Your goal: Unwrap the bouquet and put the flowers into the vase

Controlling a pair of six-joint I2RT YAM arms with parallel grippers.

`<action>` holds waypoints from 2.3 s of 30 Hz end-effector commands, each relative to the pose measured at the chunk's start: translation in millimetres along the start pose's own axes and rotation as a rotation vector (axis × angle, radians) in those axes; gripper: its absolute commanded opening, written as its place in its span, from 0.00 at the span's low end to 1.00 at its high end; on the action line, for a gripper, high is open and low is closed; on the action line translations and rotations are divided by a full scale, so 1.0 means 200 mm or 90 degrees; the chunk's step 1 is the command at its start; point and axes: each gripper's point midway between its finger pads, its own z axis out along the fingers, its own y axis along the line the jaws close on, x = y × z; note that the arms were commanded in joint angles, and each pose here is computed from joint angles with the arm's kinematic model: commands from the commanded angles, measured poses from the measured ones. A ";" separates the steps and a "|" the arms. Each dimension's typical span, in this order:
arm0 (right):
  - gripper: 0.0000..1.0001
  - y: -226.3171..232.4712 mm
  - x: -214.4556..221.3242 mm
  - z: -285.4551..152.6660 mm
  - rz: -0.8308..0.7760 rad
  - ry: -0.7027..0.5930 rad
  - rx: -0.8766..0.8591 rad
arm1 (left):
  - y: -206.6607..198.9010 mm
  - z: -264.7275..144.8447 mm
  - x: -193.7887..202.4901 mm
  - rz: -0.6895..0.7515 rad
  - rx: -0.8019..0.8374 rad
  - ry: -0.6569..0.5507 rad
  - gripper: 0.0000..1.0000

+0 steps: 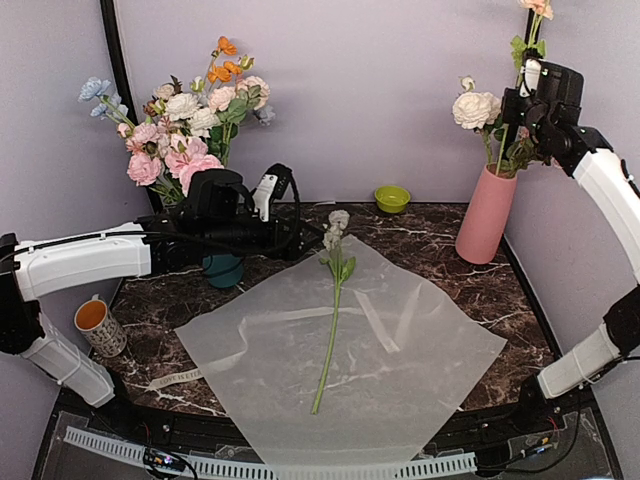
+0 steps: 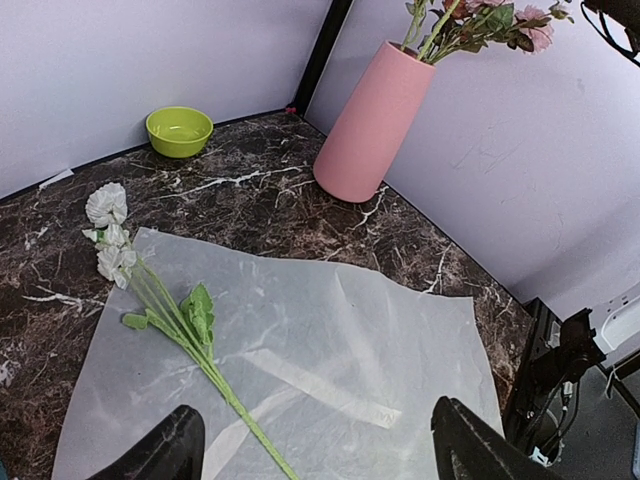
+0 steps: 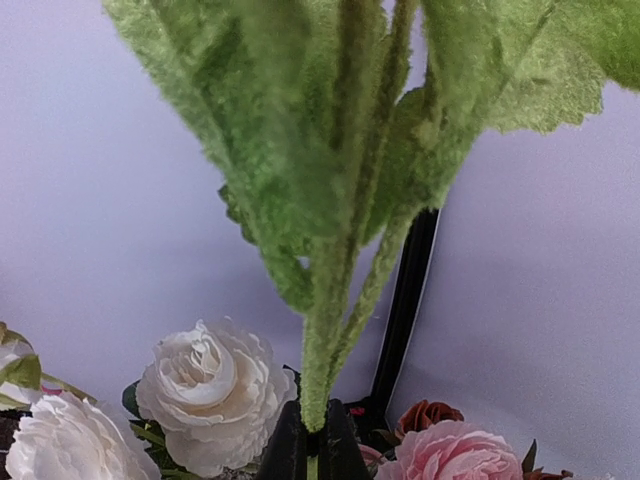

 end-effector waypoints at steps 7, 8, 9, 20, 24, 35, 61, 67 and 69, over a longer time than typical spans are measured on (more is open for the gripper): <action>0.00 -0.02 0.10 -0.01 0.030 0.014 0.009 | -0.02 0.02 -0.04 0.020 0.012 0.001 0.81; 0.00 -0.02 0.12 -0.01 0.032 0.023 0.011 | -0.02 0.02 -0.05 0.021 0.012 0.003 0.81; 0.00 -0.02 0.15 0.00 0.035 0.031 0.014 | -0.02 0.02 -0.05 0.022 0.011 0.003 0.81; 0.61 0.01 0.40 0.01 0.040 0.133 0.005 | -0.01 0.05 0.00 0.018 0.003 0.034 0.81; 0.73 0.02 0.40 0.00 0.043 0.145 -0.003 | 0.00 0.06 0.02 0.014 0.003 0.043 0.81; 0.81 0.07 0.31 -0.05 0.059 0.142 -0.058 | 0.04 0.10 0.11 0.000 -0.022 0.098 0.80; 0.86 0.01 0.20 -0.60 0.184 0.136 -0.151 | 0.32 0.52 0.67 -0.121 -0.277 0.396 0.72; 0.87 0.00 0.25 -0.66 0.213 0.152 -0.157 | 0.35 0.63 0.69 -0.126 -0.288 0.393 0.64; 0.86 -0.01 0.26 -0.69 0.217 0.152 -0.157 | 0.35 0.67 0.68 -0.120 -0.275 0.385 0.63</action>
